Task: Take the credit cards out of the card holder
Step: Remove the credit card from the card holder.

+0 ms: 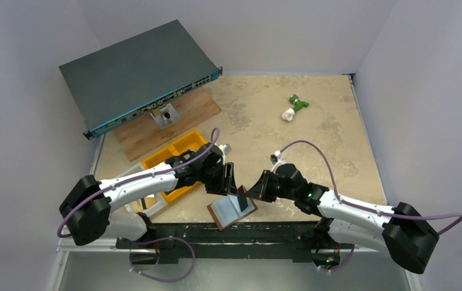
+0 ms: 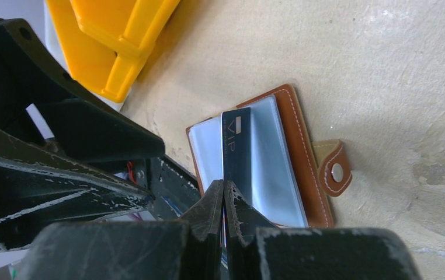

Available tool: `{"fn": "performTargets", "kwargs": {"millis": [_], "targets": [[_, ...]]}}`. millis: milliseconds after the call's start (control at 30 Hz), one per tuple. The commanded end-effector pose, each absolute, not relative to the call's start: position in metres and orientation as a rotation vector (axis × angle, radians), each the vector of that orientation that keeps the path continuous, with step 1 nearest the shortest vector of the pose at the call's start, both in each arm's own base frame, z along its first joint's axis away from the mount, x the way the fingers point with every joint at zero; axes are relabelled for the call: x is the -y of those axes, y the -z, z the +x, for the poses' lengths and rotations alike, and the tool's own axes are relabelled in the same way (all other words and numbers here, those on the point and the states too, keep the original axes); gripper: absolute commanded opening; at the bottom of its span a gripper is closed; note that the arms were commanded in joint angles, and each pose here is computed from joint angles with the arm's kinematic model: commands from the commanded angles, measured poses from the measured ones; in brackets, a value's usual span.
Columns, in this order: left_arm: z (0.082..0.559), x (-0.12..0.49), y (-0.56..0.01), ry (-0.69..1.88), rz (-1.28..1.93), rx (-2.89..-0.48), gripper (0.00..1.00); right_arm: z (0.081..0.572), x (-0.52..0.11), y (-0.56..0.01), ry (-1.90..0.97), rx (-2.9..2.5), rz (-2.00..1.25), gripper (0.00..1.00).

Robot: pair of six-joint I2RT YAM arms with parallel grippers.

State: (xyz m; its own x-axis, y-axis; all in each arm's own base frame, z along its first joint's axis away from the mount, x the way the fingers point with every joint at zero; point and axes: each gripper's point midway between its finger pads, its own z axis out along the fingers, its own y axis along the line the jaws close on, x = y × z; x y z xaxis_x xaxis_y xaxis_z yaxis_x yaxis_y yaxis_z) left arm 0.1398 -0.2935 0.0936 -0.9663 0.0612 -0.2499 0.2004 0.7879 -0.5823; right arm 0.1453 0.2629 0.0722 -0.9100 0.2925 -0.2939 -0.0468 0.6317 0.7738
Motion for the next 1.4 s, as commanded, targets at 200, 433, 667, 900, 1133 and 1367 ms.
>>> {"fn": "performTargets", "kwargs": {"millis": [200,433,667,900,1133,1367], "targets": [[0.150,0.299,-0.116,1.031,0.261,-2.633,0.59,0.154,-0.275,-0.099,-1.226,-2.398,0.109,0.00],[0.149,0.297,-0.098,0.959,0.135,-2.753,0.59,0.154,-0.277,-0.098,-1.238,-2.397,0.111,0.00],[0.157,0.298,-0.095,0.878,-0.059,-2.807,0.59,0.154,-0.275,-0.091,-1.212,-2.414,0.107,0.00],[0.160,0.299,-0.087,0.834,-0.110,-2.827,0.56,0.164,-0.261,-0.075,-0.956,-2.456,0.049,0.37],[0.158,0.251,-0.080,0.655,-0.289,-2.777,0.54,0.161,-0.275,-0.074,-0.651,-2.462,-0.116,0.49],[0.159,0.202,-0.093,0.570,-0.438,-2.686,0.55,0.156,-0.287,-0.065,-0.432,-2.457,-0.229,0.57]]}}
